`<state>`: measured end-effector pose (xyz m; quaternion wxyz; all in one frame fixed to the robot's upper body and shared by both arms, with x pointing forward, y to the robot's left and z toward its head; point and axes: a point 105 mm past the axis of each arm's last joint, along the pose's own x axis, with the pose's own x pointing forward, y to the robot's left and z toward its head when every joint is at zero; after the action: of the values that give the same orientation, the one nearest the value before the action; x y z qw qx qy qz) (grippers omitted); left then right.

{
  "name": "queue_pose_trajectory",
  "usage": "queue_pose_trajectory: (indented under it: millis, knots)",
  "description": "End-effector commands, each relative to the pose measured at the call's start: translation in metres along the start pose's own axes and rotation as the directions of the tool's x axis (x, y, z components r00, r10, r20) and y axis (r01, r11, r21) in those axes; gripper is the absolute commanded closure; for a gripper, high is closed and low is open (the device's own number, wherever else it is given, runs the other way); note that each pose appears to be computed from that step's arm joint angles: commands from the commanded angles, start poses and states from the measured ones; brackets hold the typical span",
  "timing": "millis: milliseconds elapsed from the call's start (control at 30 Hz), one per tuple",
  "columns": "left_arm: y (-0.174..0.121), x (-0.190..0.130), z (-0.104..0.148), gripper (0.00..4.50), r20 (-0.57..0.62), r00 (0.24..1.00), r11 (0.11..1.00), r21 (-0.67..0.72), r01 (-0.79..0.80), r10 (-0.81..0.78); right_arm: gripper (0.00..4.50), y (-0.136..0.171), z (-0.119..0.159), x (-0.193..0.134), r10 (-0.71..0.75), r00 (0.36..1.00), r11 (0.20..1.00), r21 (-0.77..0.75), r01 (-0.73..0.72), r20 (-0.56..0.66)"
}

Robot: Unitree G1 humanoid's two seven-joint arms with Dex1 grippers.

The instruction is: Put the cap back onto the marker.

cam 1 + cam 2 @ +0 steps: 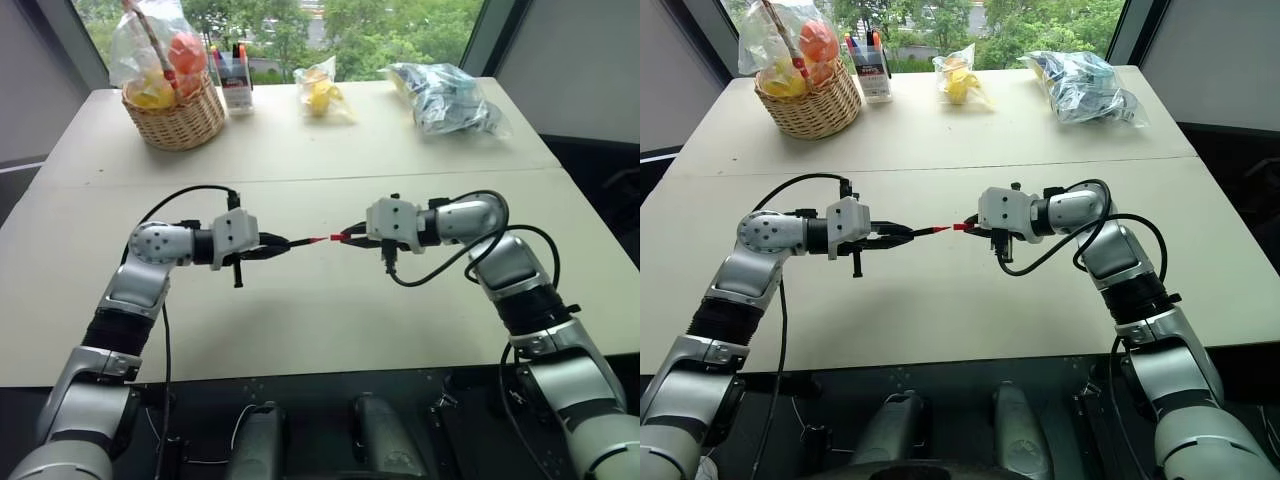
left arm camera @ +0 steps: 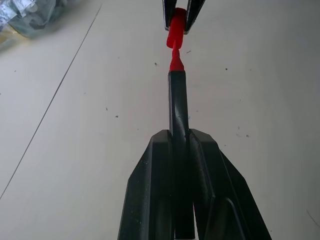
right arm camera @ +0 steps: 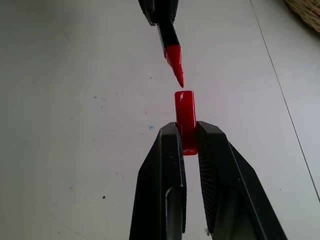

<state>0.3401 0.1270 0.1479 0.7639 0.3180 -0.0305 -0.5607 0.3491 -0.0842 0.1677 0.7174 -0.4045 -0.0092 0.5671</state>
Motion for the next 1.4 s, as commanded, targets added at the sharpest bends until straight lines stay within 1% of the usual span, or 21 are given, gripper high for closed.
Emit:
queue_pose_trajectory:
  millis: [33,667,967,1233,1400]
  knots:
    - [0.001,-0.001,0.008,4.5,0.008,1.0,0.999,0.038,0.0,0.0,4.48,-0.009,0.017,-0.005,-0.023,0.999,0.998,-0.055,0.025,0.039]
    - [0.001,0.001,0.008,4.5,0.014,1.0,0.999,0.04,-0.003,0.002,4.48,-0.003,0.025,0.002,0.0,0.998,0.998,-0.06,0.004,0.061]
    - [0.0,-0.001,0.007,4.5,0.009,1.0,0.999,0.039,-0.001,0.001,4.48,-0.003,0.019,0.003,-0.001,0.999,0.997,-0.081,0.003,0.032]
    - [-0.003,-0.003,0.005,4.5,0.001,1.0,0.999,0.036,0.003,-0.003,4.48,-0.014,0.012,-0.01,-0.033,0.999,0.995,-0.094,0.032,-0.004]
    - [-0.003,-0.003,0.005,4.5,0.002,1.0,0.999,0.036,0.003,-0.003,4.48,-0.014,0.007,-0.012,-0.032,0.999,0.996,-0.089,0.03,-0.019]
